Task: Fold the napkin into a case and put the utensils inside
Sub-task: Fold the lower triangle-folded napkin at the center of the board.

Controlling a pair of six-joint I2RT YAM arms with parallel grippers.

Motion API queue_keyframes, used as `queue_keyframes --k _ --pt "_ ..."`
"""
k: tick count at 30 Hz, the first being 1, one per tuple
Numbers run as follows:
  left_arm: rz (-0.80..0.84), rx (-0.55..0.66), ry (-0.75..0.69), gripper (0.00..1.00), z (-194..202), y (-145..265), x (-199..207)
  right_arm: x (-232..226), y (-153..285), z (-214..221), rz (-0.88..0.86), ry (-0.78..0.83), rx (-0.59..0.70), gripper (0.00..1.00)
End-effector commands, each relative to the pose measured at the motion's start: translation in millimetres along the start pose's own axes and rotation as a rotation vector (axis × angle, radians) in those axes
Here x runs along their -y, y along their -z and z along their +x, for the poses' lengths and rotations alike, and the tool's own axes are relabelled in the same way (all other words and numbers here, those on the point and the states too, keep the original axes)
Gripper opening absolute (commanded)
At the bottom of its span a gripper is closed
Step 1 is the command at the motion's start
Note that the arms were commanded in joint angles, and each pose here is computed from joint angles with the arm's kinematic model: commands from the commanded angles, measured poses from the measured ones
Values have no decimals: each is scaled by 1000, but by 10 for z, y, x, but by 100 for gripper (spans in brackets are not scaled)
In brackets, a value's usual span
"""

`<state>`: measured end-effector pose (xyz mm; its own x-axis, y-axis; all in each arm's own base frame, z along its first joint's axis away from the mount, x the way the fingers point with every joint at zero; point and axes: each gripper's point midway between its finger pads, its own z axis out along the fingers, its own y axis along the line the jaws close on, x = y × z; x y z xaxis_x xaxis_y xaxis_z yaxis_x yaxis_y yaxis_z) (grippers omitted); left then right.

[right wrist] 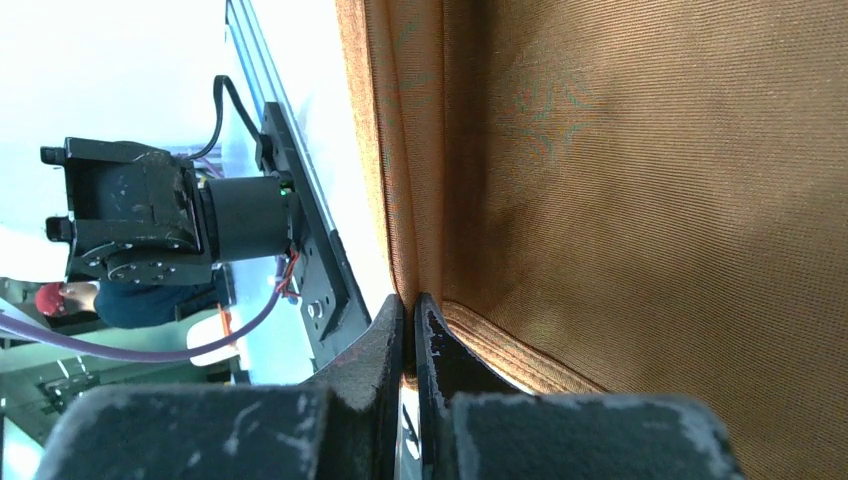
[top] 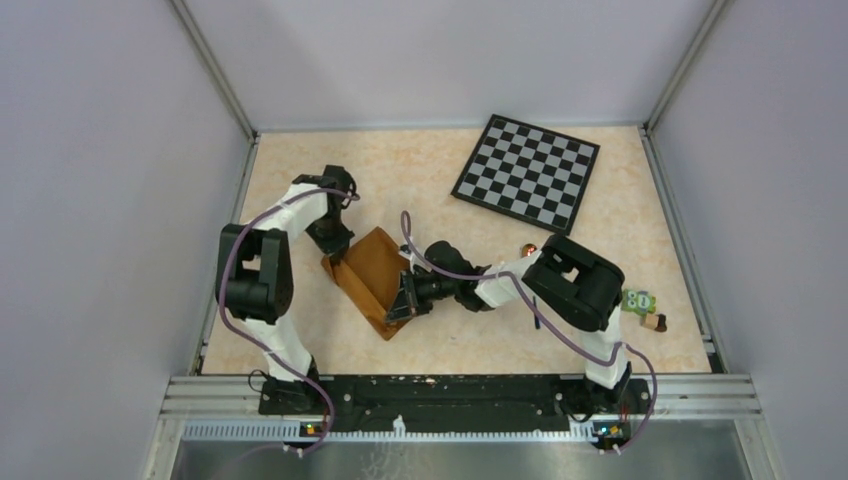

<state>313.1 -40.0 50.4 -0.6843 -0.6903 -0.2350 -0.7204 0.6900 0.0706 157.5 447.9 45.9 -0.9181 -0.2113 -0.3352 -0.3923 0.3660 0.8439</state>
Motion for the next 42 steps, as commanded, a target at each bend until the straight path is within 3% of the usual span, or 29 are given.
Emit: queue_keyframes --k 1,19,28,38,39,42 --pt "-38 118 45 0 -251 42 134 34 71 176 -4 -6 -63 0" --pt "-121 126 -19 0 -199 -163 384 295 190 46 94 34 -36 0" --pt "-73 176 14 0 -284 0 449 215 236 -44 93 61 -17 0" --pt "-15 156 -14 0 -246 -117 632 382 269 -115 156 70 -7 0" --pt "-20 150 -20 0 -235 -147 638 396 280 -121 166 75 -7 1" --pt "-39 129 -30 0 -184 -236 622 327 357 -210 172 163 22 29"
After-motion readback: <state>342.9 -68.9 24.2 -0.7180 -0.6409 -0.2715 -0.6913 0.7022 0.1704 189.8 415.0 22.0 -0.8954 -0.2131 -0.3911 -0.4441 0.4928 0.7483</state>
